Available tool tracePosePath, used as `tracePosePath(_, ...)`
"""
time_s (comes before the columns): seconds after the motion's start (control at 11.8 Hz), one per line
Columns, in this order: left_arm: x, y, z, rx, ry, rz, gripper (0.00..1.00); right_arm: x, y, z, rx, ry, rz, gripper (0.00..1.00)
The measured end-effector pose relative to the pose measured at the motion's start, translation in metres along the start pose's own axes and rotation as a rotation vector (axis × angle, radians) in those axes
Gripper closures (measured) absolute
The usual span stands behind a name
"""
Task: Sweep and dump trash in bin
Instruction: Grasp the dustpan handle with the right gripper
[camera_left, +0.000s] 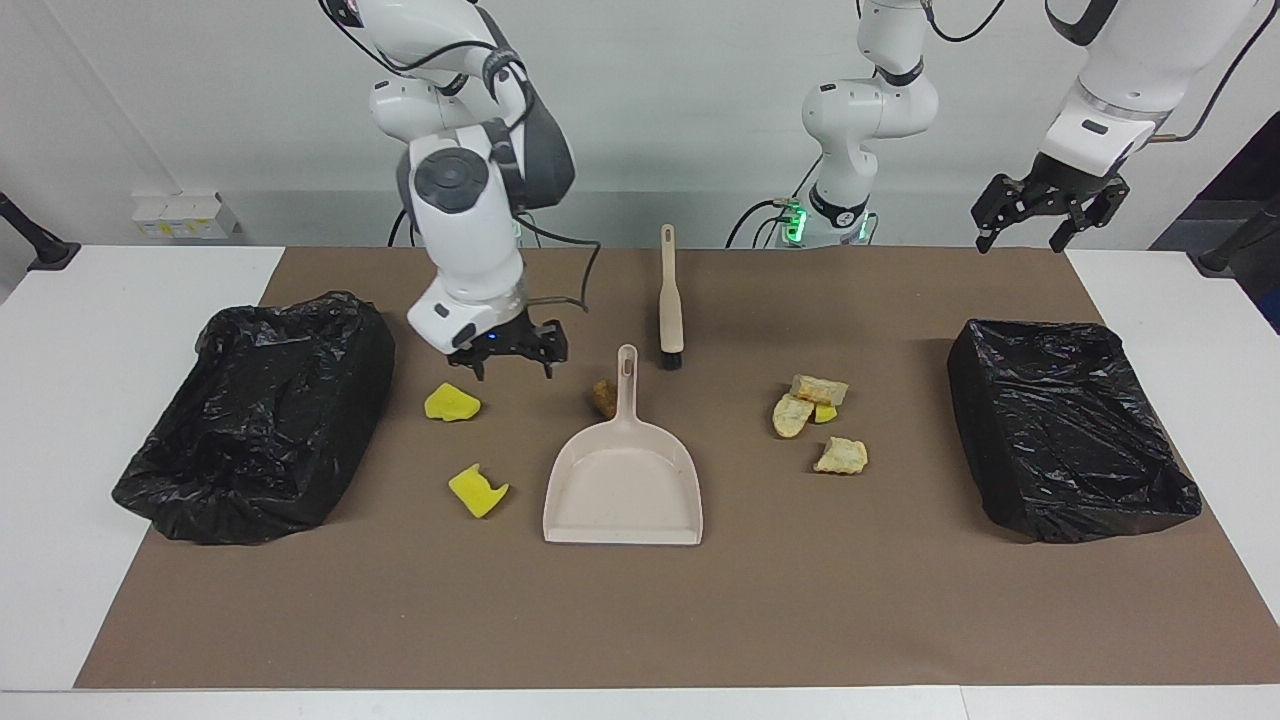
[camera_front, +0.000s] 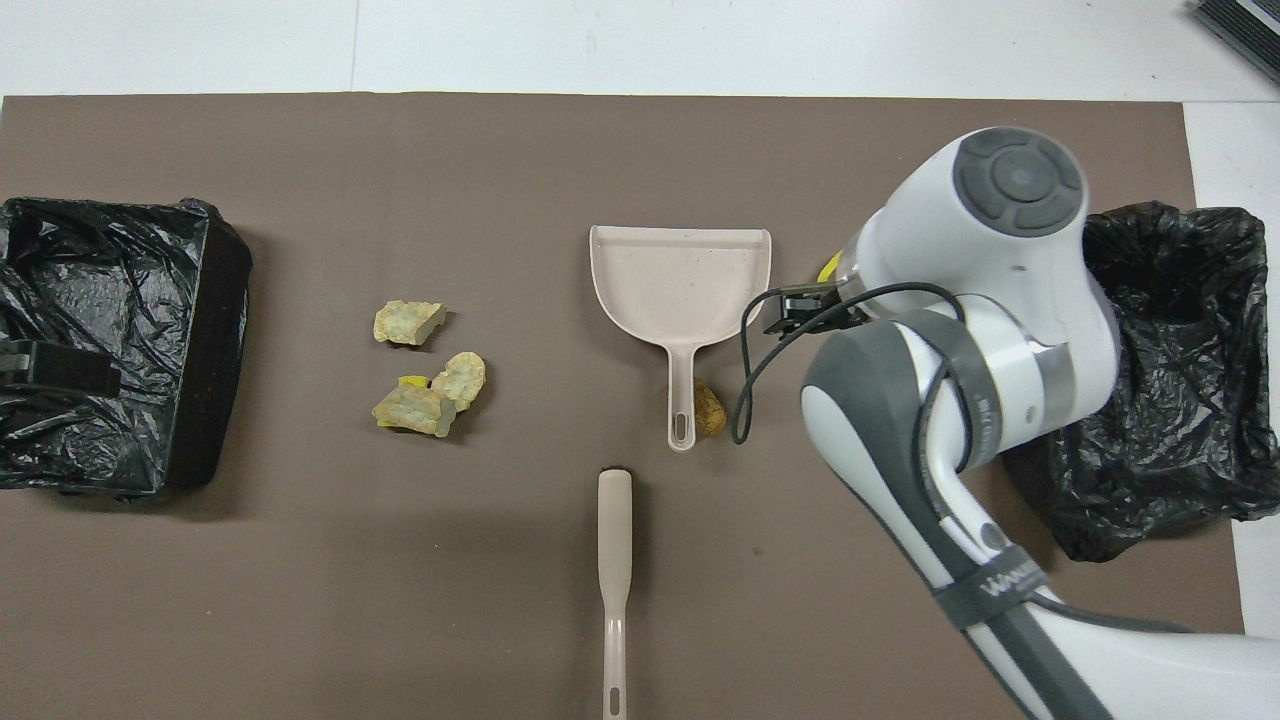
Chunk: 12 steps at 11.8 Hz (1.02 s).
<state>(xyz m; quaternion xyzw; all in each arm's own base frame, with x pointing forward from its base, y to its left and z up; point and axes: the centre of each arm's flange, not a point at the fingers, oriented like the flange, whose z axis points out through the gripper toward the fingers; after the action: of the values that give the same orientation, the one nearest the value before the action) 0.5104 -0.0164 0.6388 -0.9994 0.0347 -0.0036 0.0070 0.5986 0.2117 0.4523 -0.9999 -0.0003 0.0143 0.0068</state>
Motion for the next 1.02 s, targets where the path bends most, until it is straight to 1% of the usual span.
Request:
tracePosePath(0.34, 0.0, 0.0, 0.0, 0.0, 0.0, 0.0, 0.0, -0.014, -0.065, 0.029, 0.004, 0.002, 0.037, 0.0)
tracePosePath(0.51, 0.0, 0.0, 0.0, 0.0, 0.0, 0.0, 0.0, -0.015, -0.081, 0.047, 0.007, 0.003, 0.05, 0.0)
tracePosePath(0.85, 0.0, 0.0, 0.0, 0.0, -0.001, 0.0, 0.0, -0.023, -0.112, 0.105, 0.018, 0.011, 0.061, 0.0)
tracePosePath(0.93, 0.0, 0.0, 0.0, 0.0, -0.002, 0.001, 0.0, -0.028, -0.116, 0.113, 0.016, 0.006, 0.054, 0.01)
tracePosePath(1.02, -0.001, 0.002, 0.0, 0.0, -0.003, 0.003, 0.0, -0.03, -0.117, 0.116, 0.012, 0.0, 0.05, 0.08)
